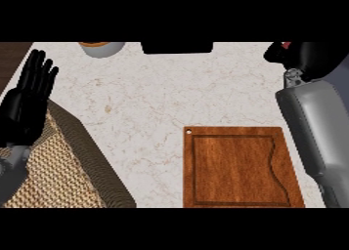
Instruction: Pick the bell pepper from the cutting board and place it in the pot
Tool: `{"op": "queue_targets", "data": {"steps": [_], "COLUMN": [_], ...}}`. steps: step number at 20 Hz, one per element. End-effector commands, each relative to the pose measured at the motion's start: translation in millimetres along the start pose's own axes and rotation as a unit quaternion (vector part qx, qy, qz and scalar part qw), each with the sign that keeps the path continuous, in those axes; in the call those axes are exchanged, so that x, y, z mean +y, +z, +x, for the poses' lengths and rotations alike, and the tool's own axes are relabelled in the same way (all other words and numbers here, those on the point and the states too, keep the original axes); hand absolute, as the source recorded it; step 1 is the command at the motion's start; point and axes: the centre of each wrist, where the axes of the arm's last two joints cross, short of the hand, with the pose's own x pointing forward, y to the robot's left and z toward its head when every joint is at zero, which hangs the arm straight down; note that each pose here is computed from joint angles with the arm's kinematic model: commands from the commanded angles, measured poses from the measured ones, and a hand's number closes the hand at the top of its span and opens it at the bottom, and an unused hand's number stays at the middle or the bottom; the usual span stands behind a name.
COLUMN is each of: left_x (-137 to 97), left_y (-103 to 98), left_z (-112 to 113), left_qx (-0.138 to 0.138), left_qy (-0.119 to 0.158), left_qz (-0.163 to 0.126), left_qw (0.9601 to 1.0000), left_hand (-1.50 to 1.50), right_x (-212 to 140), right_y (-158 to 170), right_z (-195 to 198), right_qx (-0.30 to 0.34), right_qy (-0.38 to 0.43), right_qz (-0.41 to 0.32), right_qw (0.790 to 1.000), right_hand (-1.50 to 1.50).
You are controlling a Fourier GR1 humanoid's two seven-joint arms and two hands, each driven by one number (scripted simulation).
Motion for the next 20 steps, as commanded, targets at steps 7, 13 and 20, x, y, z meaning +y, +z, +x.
{"op": "queue_targets", "data": {"steps": [7, 13, 20], "left_x": [1, -6, -18], "left_y": [3, -9, -6], "left_z": [-21, -1, -12], "left_qx": [0.017, 0.007, 0.009], "left_qy": [0.018, 0.017, 0.021], "left_qz": [0.009, 0.009, -0.006], "left_qw": [0.9997, 0.9998, 0.9997], "left_hand": [0.00, 0.00, 0.00], "right_x": [8, 17, 44], "right_y": [-52, -64, -84], "right_z": [-111, -177, -216], "right_qx": [0.056, 0.043, 0.054], "right_qy": [0.012, 0.008, 0.012], "right_qz": [-0.005, 0.010, 0.016], "right_qw": [0.998, 0.999, 0.998], "right_hand": [1.50, 1.50, 1.50]}}
